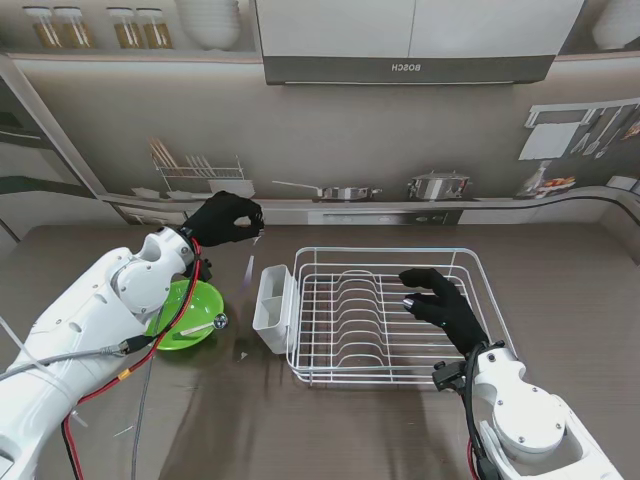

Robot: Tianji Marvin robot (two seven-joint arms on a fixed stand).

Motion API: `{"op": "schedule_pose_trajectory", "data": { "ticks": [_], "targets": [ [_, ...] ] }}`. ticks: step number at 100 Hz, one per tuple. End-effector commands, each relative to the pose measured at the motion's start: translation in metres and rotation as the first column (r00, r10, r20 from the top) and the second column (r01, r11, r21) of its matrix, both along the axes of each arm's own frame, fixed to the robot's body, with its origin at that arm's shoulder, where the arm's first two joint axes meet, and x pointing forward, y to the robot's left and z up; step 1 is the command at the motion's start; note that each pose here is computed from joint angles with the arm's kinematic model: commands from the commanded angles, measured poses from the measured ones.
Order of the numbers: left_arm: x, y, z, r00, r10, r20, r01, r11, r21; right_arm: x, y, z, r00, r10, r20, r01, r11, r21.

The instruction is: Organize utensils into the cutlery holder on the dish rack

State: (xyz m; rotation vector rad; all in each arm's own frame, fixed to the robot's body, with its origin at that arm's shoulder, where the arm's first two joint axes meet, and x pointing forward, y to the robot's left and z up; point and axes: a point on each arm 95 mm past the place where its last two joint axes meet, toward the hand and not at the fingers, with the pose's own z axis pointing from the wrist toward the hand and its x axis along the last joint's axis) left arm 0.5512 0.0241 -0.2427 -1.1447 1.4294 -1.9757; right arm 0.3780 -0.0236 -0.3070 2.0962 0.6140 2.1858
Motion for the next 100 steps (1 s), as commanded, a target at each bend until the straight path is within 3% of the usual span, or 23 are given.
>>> {"op": "schedule_pose_trajectory", "data": {
  "ticks": [1,43,100],
  "targets": [
    [0.003,-0.012,0.008,1.0,-0.022,0.01,0.023,1.0,-0.018,-0.002,0.003,-0.001,1.0,0.014,-0.009,-0.014,1.0,0.005],
    [0.01,-0.029,0.007,1.0,-0.03,0.006,0.031,0.996,-0.082,-0.002,0.002,-0.001,1.0,0.014,-0.008,-0.014,1.0,0.006],
    [0.009,-0.04,-0.032,0.998,-0.019,-0.062,0.012,0.993,-0.116,-0.002,0.002,-0.001,1.0,0.012,-0.008,-0.012,1.0,0.009]
  ]
}}
